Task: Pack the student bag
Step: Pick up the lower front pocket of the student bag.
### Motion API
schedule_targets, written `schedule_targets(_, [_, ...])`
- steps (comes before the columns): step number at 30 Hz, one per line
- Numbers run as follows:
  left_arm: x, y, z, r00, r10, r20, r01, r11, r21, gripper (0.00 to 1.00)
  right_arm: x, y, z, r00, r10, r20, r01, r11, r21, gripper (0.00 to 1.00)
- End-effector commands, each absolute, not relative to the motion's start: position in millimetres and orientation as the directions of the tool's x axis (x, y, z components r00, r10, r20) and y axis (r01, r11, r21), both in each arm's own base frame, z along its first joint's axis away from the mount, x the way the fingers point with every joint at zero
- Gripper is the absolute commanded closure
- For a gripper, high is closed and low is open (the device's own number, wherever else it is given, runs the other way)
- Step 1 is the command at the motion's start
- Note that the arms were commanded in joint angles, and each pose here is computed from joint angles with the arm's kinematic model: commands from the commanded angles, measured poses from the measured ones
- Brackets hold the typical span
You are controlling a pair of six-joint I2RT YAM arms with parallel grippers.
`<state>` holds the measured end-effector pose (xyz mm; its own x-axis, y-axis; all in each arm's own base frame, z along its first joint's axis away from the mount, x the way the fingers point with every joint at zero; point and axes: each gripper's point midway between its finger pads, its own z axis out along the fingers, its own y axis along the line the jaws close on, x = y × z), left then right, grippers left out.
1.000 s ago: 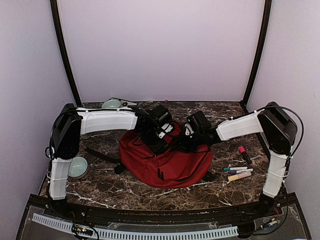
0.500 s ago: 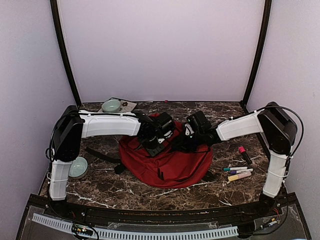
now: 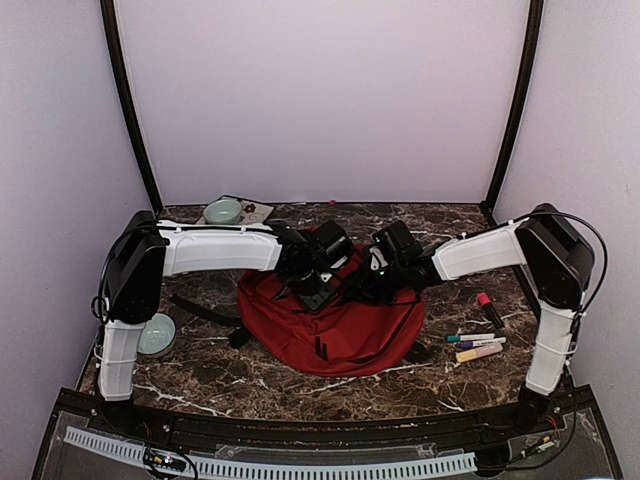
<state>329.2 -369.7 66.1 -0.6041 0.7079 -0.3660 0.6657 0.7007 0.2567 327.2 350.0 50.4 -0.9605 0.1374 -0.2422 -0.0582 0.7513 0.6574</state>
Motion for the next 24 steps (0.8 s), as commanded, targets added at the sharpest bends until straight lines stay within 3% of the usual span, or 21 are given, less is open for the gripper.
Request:
schedule_targets(1, [330.3, -394.0, 68.8, -0.581, 0.691, -0.430, 0.684, 0.701, 0.202, 0.38, 318.7, 338.4, 36.1, -0.972, 0.139, -0.188, -0.006, 0.789, 0.615, 0.89])
schedule_targets(18, [366.2, -404.2, 54.7, -0.551, 0.693, -0.465, 0.639, 0.709, 0.300, 0.58, 309.4, 330.0, 34.3, -0.974, 0.147, -0.174, 0.011, 0.794, 0.608, 0.89])
schedule_targets(20, [366.9, -409.7, 54.7, -0.545, 0.695, -0.470, 0.650, 0.704, 0.287, 0.66, 309.3, 329.5, 34.5, -0.974, 0.148, -0.174, 0.013, 0.794, 0.608, 0.89])
schedule_targets(24, [366.6, -411.5, 57.7, -0.549, 0.690, -0.473, 0.651, 0.707, 0.277, 0.94, 310.2, 329.3, 37.3, -0.972, 0.148, -0.180, 0.009, 0.794, 0.607, 0.89])
